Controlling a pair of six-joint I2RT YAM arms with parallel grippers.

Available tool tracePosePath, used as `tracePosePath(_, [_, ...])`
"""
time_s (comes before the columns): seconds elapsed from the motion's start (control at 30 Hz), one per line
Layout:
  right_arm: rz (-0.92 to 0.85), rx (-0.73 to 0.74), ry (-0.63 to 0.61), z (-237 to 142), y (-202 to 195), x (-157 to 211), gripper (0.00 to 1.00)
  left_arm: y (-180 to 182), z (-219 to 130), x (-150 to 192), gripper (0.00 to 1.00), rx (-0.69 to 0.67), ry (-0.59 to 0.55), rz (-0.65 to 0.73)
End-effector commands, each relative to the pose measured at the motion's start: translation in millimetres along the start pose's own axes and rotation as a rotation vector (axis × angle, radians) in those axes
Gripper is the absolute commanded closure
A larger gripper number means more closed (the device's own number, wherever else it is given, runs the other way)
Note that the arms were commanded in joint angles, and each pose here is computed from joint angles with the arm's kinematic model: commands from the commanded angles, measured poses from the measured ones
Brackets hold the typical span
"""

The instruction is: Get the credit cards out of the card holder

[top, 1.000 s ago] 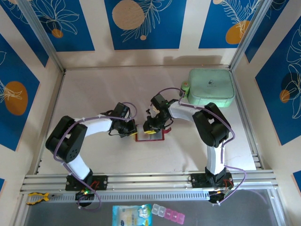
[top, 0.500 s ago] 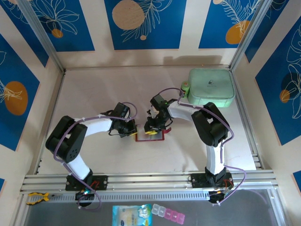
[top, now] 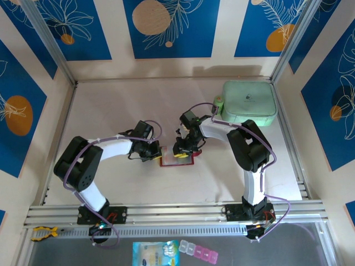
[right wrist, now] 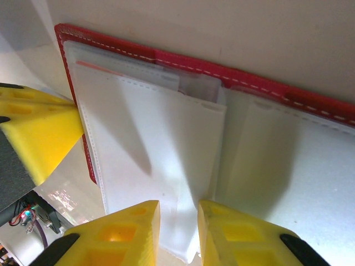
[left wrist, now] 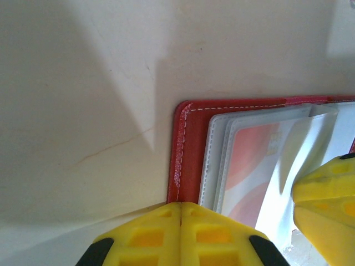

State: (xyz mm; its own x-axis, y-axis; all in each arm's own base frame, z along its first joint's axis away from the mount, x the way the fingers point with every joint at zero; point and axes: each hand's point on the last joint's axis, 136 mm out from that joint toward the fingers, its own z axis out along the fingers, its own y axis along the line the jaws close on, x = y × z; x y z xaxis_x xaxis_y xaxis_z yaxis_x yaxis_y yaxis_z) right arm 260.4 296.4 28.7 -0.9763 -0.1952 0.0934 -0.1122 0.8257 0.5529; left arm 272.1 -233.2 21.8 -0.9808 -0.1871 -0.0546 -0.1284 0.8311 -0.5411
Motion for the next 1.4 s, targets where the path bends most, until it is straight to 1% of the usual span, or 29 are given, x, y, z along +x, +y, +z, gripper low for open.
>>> tracePosePath(0.0, [0.007,0.008,0.028,3.5,-6.9,5.1,0.75,-9.2,-15.0,-8.9,0.99,0.003,-0.037,0.018])
tracePosePath(0.13, [0.008,0.009,0.032,4.7,-8.9,6.5,0.75,-25.5,-26.4,-14.6,0.93,0.064,-0.073,0.026])
tracePosePath(0.3, [0.016,0.004,0.034,6.4,-12.1,7.1,0.75,-44.8,-23.0,-12.1,0.84,0.171,-0.059,0.008])
tracePosePath(0.57, [0.026,-0.001,0.033,7.4,-15.9,7.7,0.75,-49.3,-6.2,-5.3,0.78,0.199,-0.018,-0.011])
tracePosePath(0.77, [0.026,-0.005,0.034,7.4,-16.3,8.5,0.75,-50.1,3.0,0.4,0.78,0.207,0.011,-0.020])
tracePosePath(1.1, [0.025,-0.009,0.028,4.7,-14.2,7.9,0.75,-54.4,9.0,5.1,0.78,0.223,0.034,-0.023])
tracePosePath(1.37, [-0.010,-0.018,-0.039,-16.8,-1.9,2.0,0.73,-62.3,3.3,6.0,0.78,0.233,0.030,-0.013])
